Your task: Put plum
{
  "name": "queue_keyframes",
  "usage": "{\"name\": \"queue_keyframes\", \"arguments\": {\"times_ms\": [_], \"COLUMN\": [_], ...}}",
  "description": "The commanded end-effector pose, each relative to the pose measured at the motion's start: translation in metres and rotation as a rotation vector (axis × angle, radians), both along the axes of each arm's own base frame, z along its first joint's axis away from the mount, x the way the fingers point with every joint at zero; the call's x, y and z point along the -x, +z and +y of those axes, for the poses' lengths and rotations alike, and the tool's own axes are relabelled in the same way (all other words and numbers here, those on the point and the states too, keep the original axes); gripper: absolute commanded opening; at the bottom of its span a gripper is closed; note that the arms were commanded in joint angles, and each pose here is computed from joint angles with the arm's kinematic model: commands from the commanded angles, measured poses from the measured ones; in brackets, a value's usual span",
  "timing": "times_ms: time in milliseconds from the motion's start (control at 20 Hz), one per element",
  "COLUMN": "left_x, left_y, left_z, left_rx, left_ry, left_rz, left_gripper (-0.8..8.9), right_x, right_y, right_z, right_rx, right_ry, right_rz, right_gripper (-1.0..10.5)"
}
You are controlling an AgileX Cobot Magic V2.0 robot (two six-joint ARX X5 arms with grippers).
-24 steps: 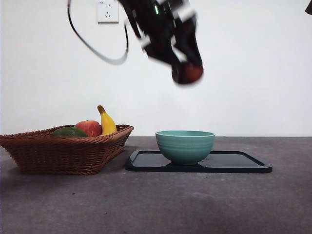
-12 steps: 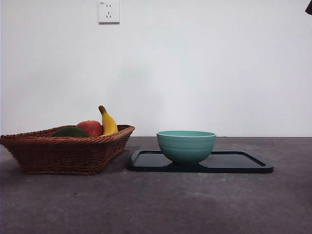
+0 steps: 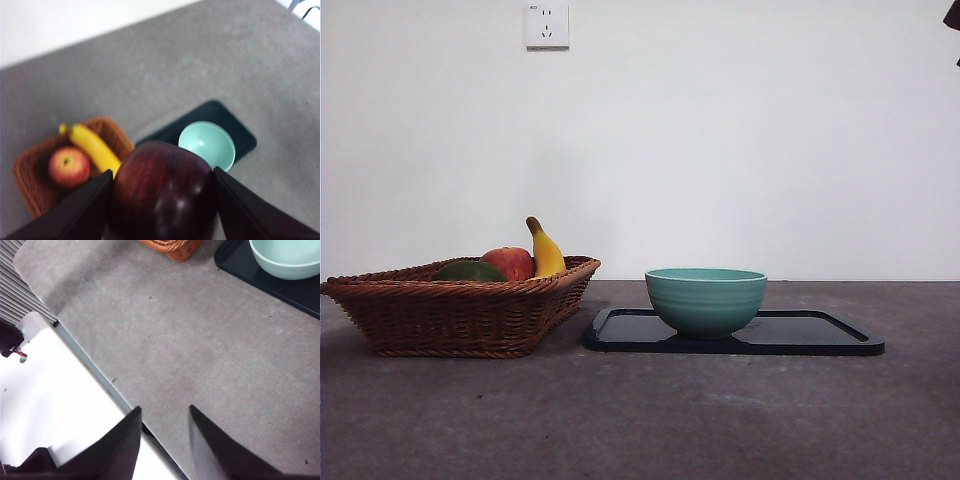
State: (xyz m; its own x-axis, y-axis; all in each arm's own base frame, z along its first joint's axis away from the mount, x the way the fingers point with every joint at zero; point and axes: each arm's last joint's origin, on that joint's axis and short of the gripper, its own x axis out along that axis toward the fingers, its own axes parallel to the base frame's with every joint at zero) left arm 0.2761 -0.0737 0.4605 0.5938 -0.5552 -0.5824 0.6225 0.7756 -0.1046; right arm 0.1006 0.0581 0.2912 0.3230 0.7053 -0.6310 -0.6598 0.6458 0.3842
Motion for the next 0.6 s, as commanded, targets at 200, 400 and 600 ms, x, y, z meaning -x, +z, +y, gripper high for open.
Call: {"name": "queue_keyframes", "arguments": {"times_ms": [200,400,600], "left_x": [-0.01,-0.023,-0.029], "left_y": [-0.048,-0.102,-0.151], "left_z": [0.007,0.005,0.005], "left_rx": [-0.023,-0.024,-0.023], "left_ry": [0.012,0.025,0.039], "left_rz": [0.104,0.169,0.202], "left_gripper": [2.44,2.44,2.44], "right_x": [0.0,0.0,0.0], "right_y": [0.003,0.003,0.003], "right_z": [0.001,0.001,0.001], "right_rx": [-0.001,-0.002,-0.002], "right_ry": [0.022,0.022,0.022], "right_rz": [-0.029,-0.03,-0.029], "right_gripper": [1.5,1.5,1.5]}}
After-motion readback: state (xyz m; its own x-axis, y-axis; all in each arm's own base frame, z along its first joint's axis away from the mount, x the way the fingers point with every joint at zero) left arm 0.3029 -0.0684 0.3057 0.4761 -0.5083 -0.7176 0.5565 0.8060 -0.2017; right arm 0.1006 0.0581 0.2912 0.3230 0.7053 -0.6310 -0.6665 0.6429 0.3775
